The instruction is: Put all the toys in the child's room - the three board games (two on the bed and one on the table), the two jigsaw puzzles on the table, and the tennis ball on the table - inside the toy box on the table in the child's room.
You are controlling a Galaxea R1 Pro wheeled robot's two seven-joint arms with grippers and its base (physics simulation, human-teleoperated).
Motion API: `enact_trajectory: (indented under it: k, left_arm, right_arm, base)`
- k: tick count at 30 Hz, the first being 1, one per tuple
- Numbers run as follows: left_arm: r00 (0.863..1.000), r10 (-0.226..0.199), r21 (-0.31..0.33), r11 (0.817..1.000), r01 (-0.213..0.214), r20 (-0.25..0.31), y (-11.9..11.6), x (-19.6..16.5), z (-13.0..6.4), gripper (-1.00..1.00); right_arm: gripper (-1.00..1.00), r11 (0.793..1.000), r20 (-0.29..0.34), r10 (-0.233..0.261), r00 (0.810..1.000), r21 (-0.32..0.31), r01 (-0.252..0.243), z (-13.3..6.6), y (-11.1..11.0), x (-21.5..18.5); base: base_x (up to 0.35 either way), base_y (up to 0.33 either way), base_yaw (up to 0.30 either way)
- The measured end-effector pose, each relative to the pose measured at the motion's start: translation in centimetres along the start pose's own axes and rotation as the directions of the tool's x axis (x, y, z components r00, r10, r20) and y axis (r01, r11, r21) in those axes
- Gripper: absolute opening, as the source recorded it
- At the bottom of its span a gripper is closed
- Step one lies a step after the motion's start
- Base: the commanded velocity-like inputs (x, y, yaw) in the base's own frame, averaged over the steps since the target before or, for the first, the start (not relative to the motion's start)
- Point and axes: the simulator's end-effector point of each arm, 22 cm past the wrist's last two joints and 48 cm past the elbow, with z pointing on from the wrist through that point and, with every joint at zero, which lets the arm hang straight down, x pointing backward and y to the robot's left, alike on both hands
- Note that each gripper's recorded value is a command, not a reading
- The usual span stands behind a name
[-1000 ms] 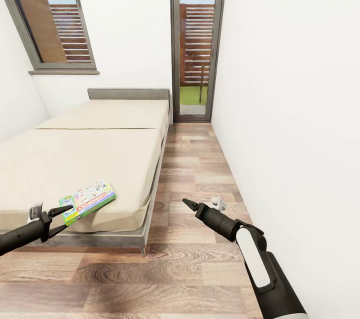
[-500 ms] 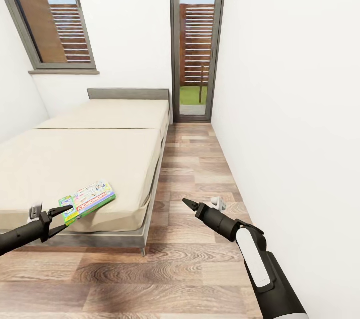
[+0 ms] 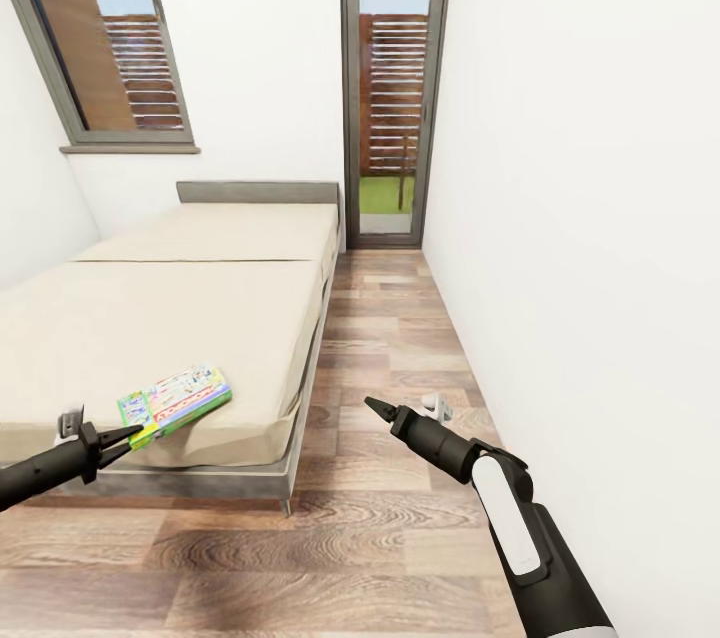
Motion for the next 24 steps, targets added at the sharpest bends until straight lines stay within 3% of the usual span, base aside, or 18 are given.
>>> enact_trajectory:
  k: [24]
  left_arm:
    - [0.997, 0.061, 0.068, 0.996, -0.064, 0.042, -5.1, -1.2, -2.3, -1.0]
  right_arm:
    - [1.0, 0.997, 0.054, -0.065, 0.996, -0.048, 0.067, -1.9, 4.8, -2.5]
  base:
    - [0.0, 0.0, 0.0]
